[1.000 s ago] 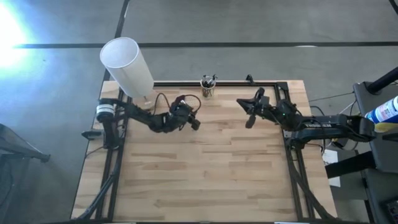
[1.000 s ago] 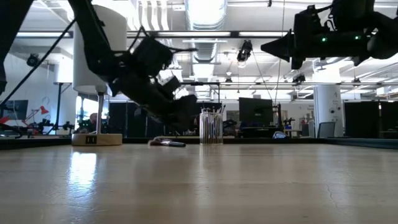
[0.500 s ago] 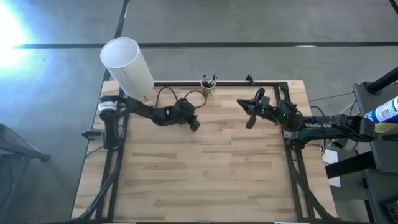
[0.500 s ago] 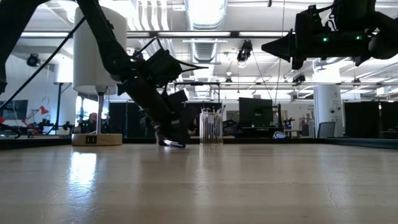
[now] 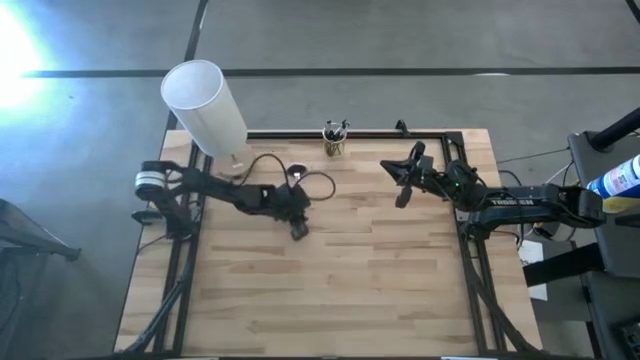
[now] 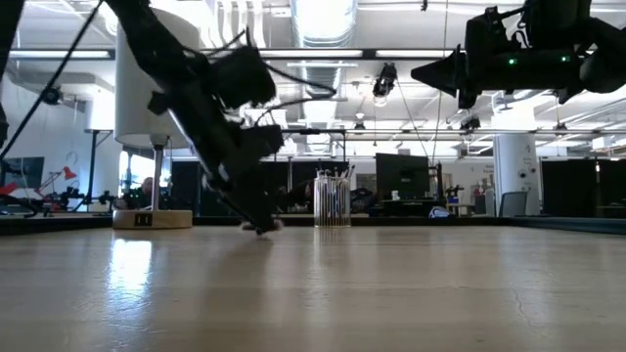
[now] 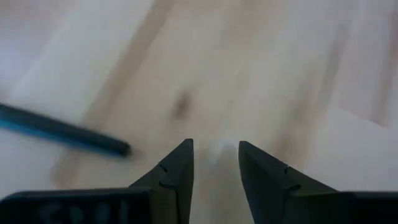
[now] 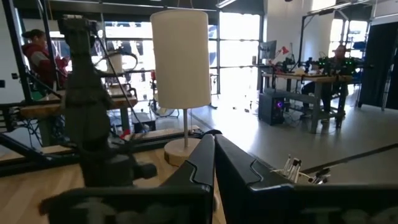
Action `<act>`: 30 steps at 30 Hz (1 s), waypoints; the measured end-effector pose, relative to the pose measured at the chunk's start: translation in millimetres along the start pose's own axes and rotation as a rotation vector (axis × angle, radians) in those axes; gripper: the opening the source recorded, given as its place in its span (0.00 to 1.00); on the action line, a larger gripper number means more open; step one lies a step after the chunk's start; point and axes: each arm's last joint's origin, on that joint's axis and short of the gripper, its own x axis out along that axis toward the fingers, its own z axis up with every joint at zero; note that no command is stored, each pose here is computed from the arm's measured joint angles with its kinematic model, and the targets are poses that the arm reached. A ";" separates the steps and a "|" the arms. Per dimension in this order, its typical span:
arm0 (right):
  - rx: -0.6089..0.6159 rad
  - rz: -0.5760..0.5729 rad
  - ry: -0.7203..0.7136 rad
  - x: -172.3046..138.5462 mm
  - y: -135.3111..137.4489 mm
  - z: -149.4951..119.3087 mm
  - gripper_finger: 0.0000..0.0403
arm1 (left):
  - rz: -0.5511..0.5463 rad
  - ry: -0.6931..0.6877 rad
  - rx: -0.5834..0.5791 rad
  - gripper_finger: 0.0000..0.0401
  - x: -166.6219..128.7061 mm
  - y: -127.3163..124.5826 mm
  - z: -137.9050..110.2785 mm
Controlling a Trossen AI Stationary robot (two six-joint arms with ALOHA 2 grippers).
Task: Put items in baskets/containers
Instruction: Put the highlighter brush into the gold container
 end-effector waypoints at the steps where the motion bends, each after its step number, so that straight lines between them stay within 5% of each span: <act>1: 0.000 0.000 0.000 0.0 0.0 0.0 0.02 | 0.000 0.005 0.005 0.30 -5.5 -4.6 -1.0; 10: 0.004 0.000 0.000 0.0 0.0 0.0 0.02 | 0.311 -0.184 -0.189 0.30 -50.6 -6.9 6.5; 21: 0.003 0.000 0.000 0.1 0.0 0.1 0.02 | 0.408 -0.215 -0.421 0.30 -36.2 50.8 26.2; 30: 0.003 0.000 0.000 0.1 0.0 0.0 0.02 | 0.384 -0.179 -0.518 0.30 -15.4 76.9 26.9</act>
